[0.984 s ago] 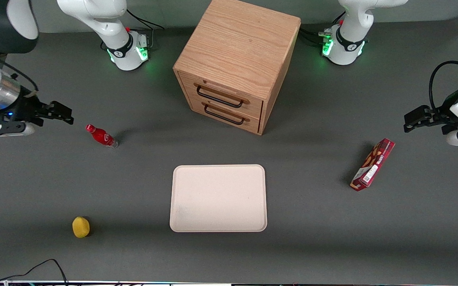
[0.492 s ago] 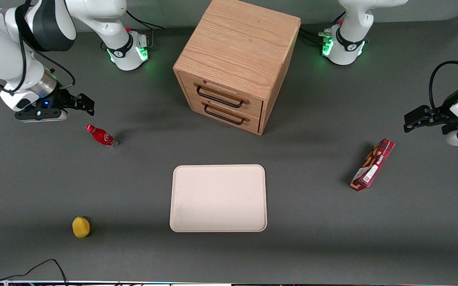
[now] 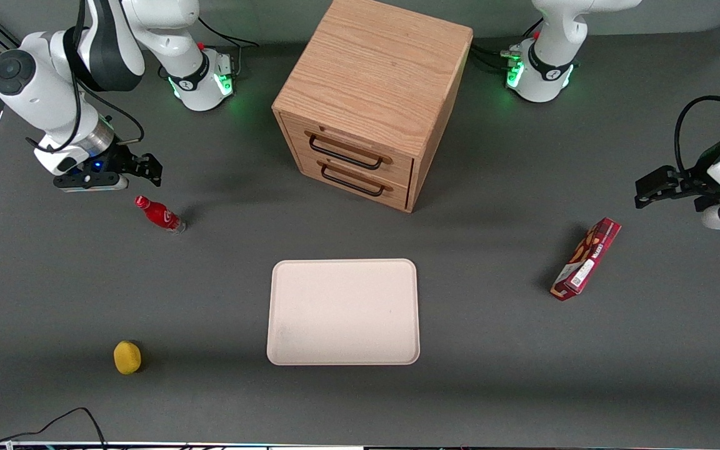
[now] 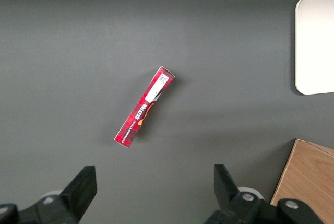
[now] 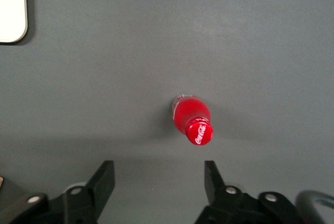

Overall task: Place coke bottle on tray
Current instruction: 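Move the open right gripper over the red Coca-Cola bottle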

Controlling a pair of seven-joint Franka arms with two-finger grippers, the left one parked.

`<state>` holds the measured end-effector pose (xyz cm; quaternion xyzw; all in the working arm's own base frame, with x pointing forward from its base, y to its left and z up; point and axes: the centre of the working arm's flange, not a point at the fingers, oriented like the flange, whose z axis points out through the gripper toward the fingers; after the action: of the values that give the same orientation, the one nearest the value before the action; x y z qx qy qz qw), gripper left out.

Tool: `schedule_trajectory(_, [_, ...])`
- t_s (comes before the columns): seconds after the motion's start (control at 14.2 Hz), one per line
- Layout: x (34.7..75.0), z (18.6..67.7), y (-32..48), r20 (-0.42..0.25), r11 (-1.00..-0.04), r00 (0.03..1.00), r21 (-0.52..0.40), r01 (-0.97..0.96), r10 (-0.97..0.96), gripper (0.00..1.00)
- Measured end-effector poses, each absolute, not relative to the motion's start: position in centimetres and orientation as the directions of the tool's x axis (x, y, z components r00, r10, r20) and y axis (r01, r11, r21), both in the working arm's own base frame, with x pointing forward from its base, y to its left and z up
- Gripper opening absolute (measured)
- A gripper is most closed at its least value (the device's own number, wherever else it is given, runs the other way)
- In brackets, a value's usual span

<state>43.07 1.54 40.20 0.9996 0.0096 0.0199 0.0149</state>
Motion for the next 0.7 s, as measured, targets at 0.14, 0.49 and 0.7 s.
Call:
schedule_trajectory(0.14, [42.9, 39.6, 1.3, 0.055, -0.999, 0.998, 0.031, 0.017, 0.019, 0.75])
schedule_trajectory(0.49, [42.7, 37.7, -1.0, 0.080, -0.998, 0.996, 0.036, 0.047, 0.050, 0.76])
schedule_trajectory(0.7, [43.2, 36.4, -1.1, 0.086, -0.996, 0.993, 0.036, 0.083, 0.086, 0.76])
